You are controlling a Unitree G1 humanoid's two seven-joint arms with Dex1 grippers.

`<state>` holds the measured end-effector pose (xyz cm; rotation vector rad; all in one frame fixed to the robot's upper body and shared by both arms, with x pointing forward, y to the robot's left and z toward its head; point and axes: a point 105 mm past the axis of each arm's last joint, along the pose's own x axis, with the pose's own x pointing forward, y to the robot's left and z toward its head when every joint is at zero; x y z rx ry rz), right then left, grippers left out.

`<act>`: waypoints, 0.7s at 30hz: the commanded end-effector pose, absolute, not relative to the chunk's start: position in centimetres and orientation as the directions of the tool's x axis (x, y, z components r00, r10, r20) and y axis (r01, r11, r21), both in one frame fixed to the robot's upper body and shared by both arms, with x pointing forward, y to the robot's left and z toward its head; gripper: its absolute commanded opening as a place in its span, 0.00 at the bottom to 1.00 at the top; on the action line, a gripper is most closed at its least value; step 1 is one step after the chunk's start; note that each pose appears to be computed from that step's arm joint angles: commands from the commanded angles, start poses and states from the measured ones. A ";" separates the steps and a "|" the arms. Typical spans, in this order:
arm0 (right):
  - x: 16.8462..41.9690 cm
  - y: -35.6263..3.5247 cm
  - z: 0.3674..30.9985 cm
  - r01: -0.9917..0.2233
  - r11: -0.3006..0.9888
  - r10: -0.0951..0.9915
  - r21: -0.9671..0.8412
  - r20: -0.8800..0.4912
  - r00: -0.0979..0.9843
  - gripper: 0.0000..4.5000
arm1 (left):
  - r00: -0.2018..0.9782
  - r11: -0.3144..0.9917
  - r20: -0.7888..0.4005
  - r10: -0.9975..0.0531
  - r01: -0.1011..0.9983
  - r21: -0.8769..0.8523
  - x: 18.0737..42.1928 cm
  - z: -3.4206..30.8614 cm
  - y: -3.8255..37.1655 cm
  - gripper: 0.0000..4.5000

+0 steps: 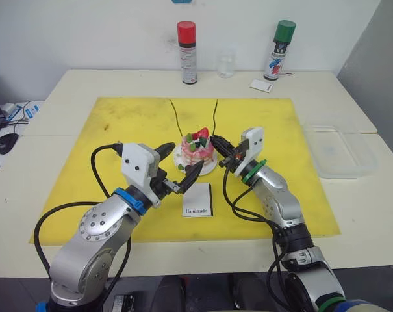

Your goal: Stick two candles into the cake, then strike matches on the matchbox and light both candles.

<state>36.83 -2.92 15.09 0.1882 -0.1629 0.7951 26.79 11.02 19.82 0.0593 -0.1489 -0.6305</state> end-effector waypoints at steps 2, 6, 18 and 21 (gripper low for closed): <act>36.6 -2.9 16.6 -0.729 0.682 0.695 0.064 0.256 0.672 0.44 | 0.790 0.805 0.152 -0.593 0.581 0.122 26.6 20.8 11.1 1.00; 36.2 -3.7 17.0 -0.730 0.682 0.698 0.041 0.258 0.667 0.44 | 0.791 0.804 0.145 -0.595 0.582 0.124 26.5 20.6 11.2 1.00; 32.9 -8.2 14.3 -0.842 0.401 0.872 -0.360 -0.131 0.472 0.24 | 0.563 0.597 -0.206 -0.800 0.715 -0.363 23.8 17.9 14.7 1.00; 32.7 -8.3 13.9 -0.854 0.326 0.880 -0.406 -0.198 0.431 0.00 | 0.465 0.532 -0.293 -0.835 0.550 -0.643 23.6 17.8 16.3 1.00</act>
